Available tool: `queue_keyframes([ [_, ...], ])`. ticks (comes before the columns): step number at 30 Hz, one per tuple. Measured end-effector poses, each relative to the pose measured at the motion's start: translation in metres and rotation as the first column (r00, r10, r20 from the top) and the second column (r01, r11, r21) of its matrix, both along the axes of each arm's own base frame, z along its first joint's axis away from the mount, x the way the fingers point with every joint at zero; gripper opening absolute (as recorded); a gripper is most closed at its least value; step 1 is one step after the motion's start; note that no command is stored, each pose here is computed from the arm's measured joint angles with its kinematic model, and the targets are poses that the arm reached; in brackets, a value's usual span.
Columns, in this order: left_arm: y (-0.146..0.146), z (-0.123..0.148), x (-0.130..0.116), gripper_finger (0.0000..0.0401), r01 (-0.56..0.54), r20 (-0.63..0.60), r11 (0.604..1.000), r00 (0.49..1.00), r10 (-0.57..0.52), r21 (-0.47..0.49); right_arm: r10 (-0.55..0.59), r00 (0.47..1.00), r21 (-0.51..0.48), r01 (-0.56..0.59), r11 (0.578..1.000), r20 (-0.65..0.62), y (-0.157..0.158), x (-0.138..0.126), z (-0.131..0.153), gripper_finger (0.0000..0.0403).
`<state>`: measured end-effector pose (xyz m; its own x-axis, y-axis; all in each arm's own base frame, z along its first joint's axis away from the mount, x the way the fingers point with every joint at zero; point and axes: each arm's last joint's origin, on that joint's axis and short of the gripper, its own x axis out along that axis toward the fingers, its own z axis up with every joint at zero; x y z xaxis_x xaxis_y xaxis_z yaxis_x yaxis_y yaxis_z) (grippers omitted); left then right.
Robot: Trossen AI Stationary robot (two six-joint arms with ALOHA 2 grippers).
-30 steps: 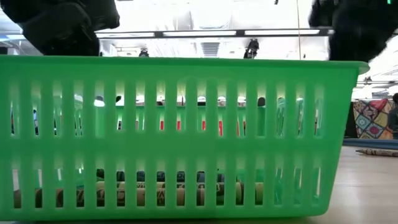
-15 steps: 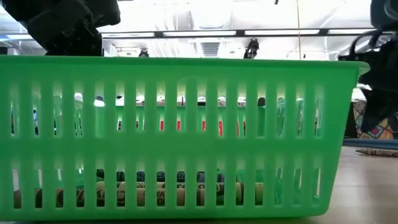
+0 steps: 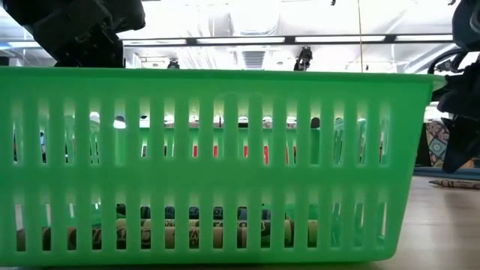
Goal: Sort crayons
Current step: Put the green crayon into the green bin
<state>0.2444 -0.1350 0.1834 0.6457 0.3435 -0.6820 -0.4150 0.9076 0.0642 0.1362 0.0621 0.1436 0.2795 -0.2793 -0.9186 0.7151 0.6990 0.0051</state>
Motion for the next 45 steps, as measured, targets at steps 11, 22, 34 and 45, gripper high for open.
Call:
queue_keyframes([
  [11,0.000,0.000,0.000,0.0109,0.000,-0.002,1.000,1.000,0.000,0.001,-0.007,1.000,0.013,0.007,1.000,0.024,-0.003,-0.005,-0.019,0.0077],
  [22,0.000,0.000,0.000,0.0109,0.000,-0.001,1.000,1.000,0.000,0.001,-0.012,0.999,0.001,0.012,1.000,0.030,-0.005,-0.007,-0.023,0.0022],
  [34,0.000,0.000,0.000,0.0109,0.000,-0.002,1.000,1.000,0.000,0.001,0.116,0.946,-0.203,-0.055,0.978,0.304,0.007,0.028,0.013,0.0013],
  [45,0.000,0.000,0.000,0.0109,0.000,-0.002,1.000,1.000,0.000,0.001,0.406,0.585,-0.288,-0.288,0.913,0.702,0.035,0.075,0.068,0.0012],
])
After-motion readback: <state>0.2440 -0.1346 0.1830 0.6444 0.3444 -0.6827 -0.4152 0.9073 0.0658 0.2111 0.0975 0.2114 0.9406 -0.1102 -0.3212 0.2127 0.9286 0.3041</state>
